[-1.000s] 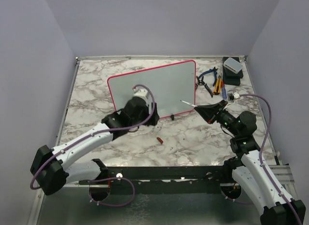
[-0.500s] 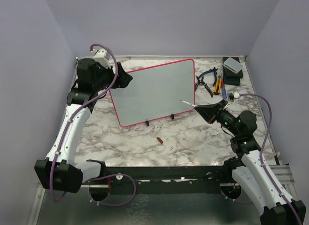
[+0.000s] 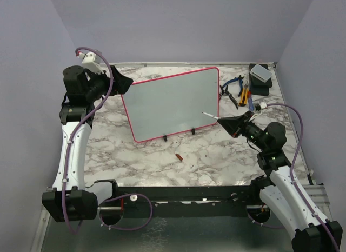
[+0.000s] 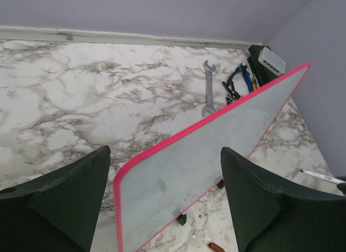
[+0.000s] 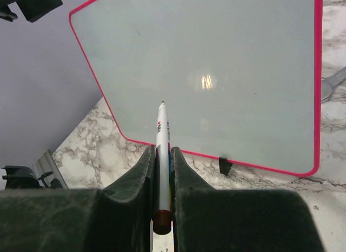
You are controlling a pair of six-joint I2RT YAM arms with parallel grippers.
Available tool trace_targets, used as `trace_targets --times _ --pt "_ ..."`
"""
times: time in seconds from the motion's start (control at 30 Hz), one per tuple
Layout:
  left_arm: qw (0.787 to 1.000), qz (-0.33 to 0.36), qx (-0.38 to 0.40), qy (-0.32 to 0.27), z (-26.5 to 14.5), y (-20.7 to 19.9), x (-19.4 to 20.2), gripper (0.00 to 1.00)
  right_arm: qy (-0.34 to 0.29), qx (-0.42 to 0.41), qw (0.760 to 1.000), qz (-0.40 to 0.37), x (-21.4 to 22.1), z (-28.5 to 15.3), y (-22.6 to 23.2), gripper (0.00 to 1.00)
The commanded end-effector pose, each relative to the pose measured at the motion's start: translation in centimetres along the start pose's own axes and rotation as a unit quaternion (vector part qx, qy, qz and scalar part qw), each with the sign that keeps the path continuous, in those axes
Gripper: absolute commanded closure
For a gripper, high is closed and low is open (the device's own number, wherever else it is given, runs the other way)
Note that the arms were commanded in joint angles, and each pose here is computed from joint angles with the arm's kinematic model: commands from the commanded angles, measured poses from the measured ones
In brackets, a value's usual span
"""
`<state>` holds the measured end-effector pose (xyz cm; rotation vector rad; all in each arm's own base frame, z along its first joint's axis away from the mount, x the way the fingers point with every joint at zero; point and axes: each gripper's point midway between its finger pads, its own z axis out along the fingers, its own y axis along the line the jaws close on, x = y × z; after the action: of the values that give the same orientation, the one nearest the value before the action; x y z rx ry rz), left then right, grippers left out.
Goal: Write a sentence on the whiteboard
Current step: Move the whiteboard to the center of the board, then write a sentence on the whiteboard.
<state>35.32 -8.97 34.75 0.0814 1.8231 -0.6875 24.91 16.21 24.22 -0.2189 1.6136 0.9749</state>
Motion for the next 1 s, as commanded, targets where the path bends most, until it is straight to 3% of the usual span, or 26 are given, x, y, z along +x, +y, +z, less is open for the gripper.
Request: trace_targets --times 0.0,0.17,0.47,0.67,0.97 --pt "1.0 -0.014 -0.013 -0.02 -0.8 1.8 -0.8 0.16 -0.012 -0.021 1.0 -0.019 -1.5 0.1 1.2 0.99" --pt "0.999 -0.021 0.046 -0.015 -0.9 1.7 1.8 0.16 -0.009 -0.029 0.999 -0.02 -1.4 0.2 1.5 0.99" --pt "0.996 -0.007 0.081 -0.027 -0.4 2.3 4.8 0.18 0.01 -0.071 0.997 -0.029 -1.4 0.9 2.7 0.99" --pt "0.996 -0.004 0.086 -0.025 0.3 3.2 5.7 0.38 0.004 -0.105 0.994 -0.034 -2.1 2.8 4.7 0.99" --pt "0.997 0.011 0.077 -0.018 -0.1 3.8 6.6 0.45 -0.022 -0.116 0.992 -0.054 -2.7 9.6 9.1 0.99"
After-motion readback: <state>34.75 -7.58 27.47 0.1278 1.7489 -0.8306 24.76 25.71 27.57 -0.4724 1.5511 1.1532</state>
